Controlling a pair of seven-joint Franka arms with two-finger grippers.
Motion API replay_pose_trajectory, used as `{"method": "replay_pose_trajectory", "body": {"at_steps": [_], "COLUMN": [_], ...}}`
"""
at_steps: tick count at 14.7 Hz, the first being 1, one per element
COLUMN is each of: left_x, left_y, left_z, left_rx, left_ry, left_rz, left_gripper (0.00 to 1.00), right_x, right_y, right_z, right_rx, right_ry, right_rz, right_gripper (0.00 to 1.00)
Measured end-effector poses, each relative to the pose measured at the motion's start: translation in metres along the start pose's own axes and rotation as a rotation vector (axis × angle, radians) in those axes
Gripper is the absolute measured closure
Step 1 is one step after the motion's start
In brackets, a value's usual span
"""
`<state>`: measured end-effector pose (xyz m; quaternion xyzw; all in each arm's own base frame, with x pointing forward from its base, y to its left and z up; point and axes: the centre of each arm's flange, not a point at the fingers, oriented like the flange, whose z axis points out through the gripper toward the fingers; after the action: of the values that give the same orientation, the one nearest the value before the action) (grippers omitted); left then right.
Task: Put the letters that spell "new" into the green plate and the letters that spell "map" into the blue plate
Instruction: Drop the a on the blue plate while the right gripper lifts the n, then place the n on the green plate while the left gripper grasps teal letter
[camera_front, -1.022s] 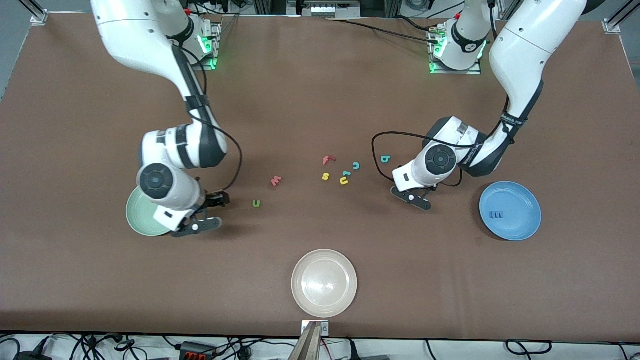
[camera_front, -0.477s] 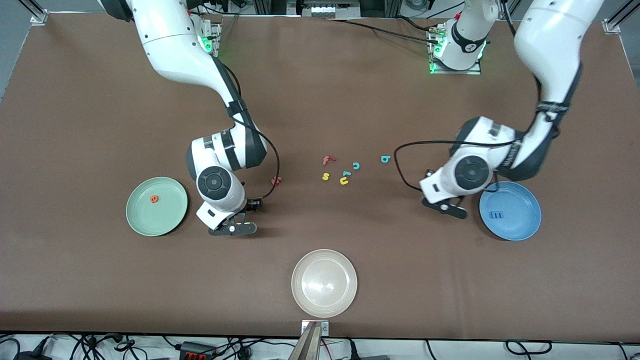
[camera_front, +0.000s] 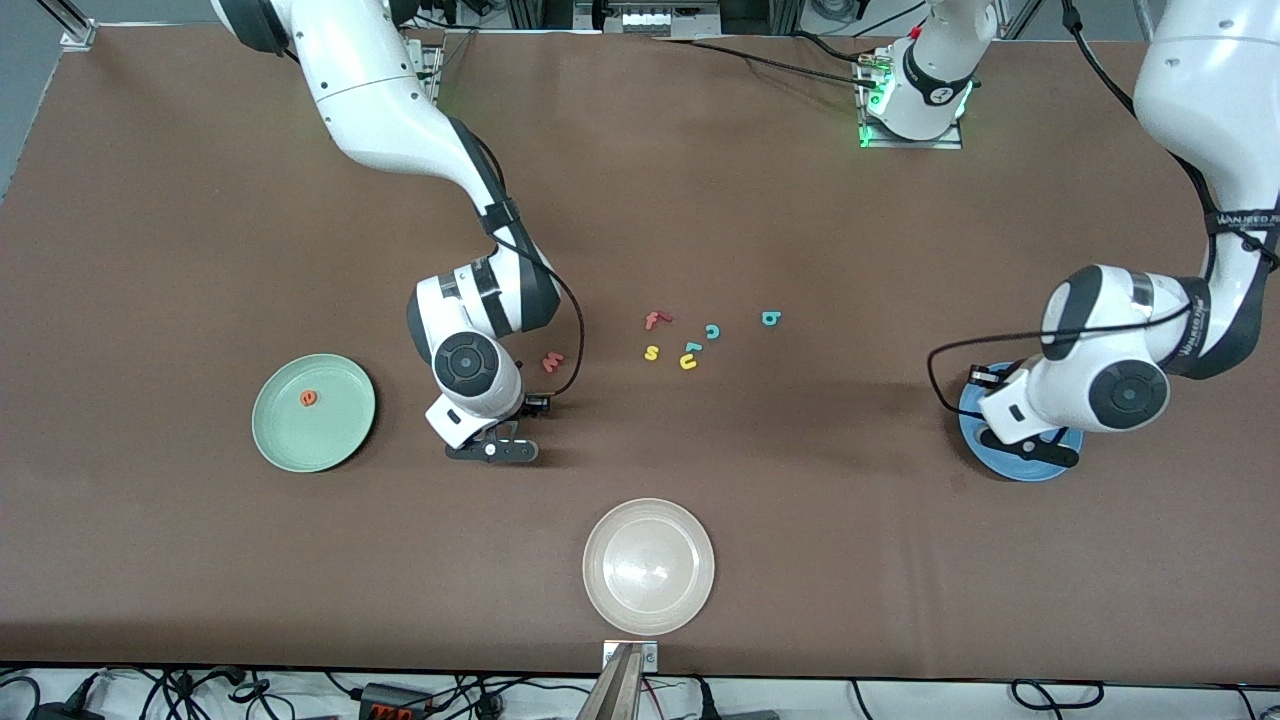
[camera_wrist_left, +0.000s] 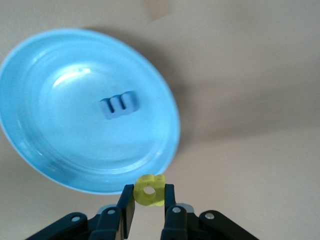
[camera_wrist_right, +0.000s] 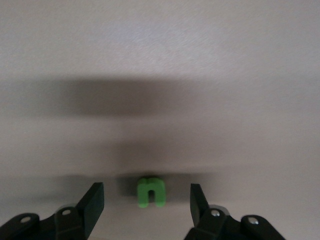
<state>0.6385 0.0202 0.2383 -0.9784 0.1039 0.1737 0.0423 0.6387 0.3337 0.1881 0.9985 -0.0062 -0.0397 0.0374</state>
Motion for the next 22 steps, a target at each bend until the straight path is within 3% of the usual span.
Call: {"method": "replay_pose_trajectory", "body": {"at_steps": [2, 3, 7, 10, 11, 13, 15, 16, 19, 22], "left_x": [0.004, 0.006, 0.01, 0.01, 0.009, 0.004, -0.005, -0.011, -0.038, -0.048], "left_y": [-0.012, -0.01, 0.014, 0.073, 0.101, 0.161, 0.231, 0.27, 0.371, 0.384], "left_z": [0.026, 0.031, 0.018, -0.012, -0.023, -0.041, -0.044, -0.039, -0.013, 0.022], "left_rx": [-0.03, -0.035, -0.038, -0.052, -0.059, -0.068, -0.055, -0.039, -0.006, -0.019], "left_ry": [-0.015, -0.02, -0.006, -0.002, 0.005, 0.015, 0.009, 0.004, 0.018, 0.044], "left_rz": [-0.012, -0.01, 0.03, 0.096, 0.09, 0.03, 0.013, 0.053, 0.17, 0.221], "left_gripper": [0.72, 0.67, 0.31, 0.04, 0.0, 0.0, 0.0, 0.0, 0.0, 0.0], "right_x": [0.0, 0.001, 0.003, 0.003, 0.003, 0.003, 0.003, 0.003, 0.004, 0.006], "right_y": [0.0, 0.001, 0.006, 0.006, 0.006, 0.005, 0.004, 0.004, 0.004, 0.006], "right_z": [0.002, 0.003, 0.007, 0.011, 0.011, 0.009, 0.009, 0.008, 0.008, 0.005], "right_rx": [0.0, -0.001, -0.003, -0.005, -0.005, -0.001, 0.0, 0.001, 0.001, 0.0], "right_ry": [-0.001, -0.002, -0.005, -0.005, -0.005, -0.002, -0.001, -0.001, -0.001, 0.006], "right_rz": [0.001, 0.002, 0.009, 0.009, 0.009, 0.009, 0.009, 0.009, 0.009, 0.012], "right_gripper": [0.32, 0.33, 0.34, 0.42, 0.42, 0.54, 0.59, 0.74, 0.74, 0.74]}}
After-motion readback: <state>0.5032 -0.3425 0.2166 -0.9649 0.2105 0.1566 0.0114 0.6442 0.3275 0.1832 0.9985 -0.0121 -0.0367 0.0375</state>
